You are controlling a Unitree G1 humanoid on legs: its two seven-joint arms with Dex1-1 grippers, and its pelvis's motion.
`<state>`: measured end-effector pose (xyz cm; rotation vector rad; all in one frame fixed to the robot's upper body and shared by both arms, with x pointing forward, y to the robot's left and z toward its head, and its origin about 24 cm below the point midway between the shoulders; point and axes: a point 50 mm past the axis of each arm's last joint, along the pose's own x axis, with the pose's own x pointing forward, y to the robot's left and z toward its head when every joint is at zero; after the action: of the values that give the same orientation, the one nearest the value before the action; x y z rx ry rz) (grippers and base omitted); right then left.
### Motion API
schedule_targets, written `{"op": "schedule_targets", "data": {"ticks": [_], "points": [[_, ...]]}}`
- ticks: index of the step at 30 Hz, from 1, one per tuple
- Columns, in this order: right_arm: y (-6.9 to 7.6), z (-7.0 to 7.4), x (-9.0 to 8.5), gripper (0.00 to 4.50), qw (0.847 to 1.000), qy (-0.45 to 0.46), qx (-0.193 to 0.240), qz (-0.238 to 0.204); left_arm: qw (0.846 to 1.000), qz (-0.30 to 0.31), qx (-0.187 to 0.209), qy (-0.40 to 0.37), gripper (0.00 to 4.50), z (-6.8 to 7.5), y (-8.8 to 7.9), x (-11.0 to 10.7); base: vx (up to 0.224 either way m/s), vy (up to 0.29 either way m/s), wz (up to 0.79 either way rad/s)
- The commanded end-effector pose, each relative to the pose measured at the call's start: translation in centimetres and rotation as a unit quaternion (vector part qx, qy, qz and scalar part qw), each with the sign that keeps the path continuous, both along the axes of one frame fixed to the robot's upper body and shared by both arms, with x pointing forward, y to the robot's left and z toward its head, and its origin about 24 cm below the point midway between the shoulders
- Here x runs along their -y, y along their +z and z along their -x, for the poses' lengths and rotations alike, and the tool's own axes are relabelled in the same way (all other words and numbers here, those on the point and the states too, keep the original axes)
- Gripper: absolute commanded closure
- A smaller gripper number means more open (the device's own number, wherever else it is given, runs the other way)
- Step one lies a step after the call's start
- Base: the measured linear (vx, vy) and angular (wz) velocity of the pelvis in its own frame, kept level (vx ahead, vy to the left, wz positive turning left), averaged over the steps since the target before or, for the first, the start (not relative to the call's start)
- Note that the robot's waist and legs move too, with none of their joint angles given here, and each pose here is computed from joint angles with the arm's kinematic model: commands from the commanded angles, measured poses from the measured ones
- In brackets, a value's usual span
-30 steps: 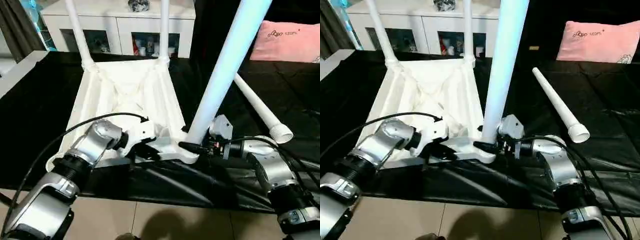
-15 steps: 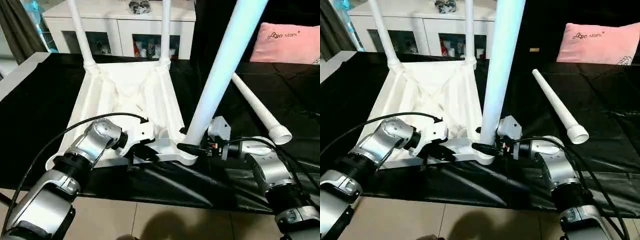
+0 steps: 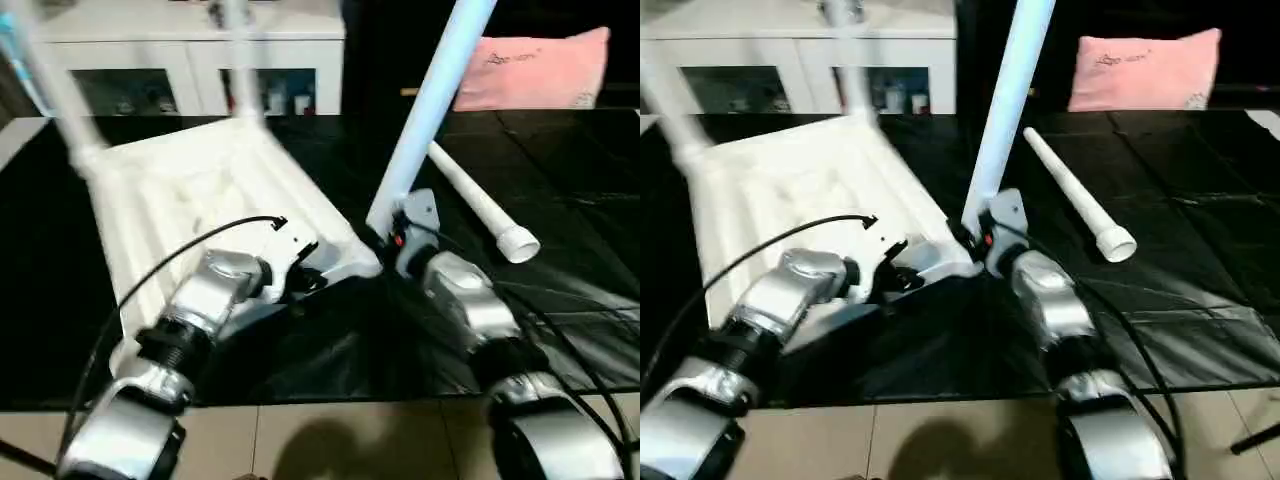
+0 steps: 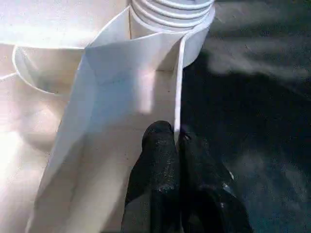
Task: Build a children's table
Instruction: Rotate leg to tighten
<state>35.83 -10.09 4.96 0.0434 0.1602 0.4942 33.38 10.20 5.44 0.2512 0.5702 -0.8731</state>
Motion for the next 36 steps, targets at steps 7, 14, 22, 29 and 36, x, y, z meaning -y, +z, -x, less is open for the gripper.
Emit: {"op": "schedule_targets", "data": {"ticks": [7,14,22,29,36], "points": [[-7.3,3.4,-0.2,2.57,0.981,0.003,-0.186,0.064,0.998,0.011,0.056,-0.013,4.50,-0.1,3.0,0.9,0.000,0.000,0.00],[-7.6,3.5,-0.3,2.57,0.979,0.015,-0.187,0.078,0.998,0.005,0.055,-0.021,4.50,0.2,3.0,1.2,0.000,0.000,0.00],[-7.1,3.2,0.2,2.57,0.982,0.027,-0.170,0.083,0.998,-0.003,0.055,-0.035,4.50,0.5,2.8,1.2,0.000,0.000,0.00],[-4.7,2.5,1.8,2.57,0.984,0.122,-0.113,0.061,0.991,-0.047,0.063,-0.106,4.50,1.1,2.2,0.2,0.000,0.000,0.00],[-5.3,4.3,3.0,2.57,0.953,0.250,-0.124,0.119,0.982,-0.076,0.066,-0.161,4.50,1.3,1.9,-0.6,0.000,0.000,0.00]]}}
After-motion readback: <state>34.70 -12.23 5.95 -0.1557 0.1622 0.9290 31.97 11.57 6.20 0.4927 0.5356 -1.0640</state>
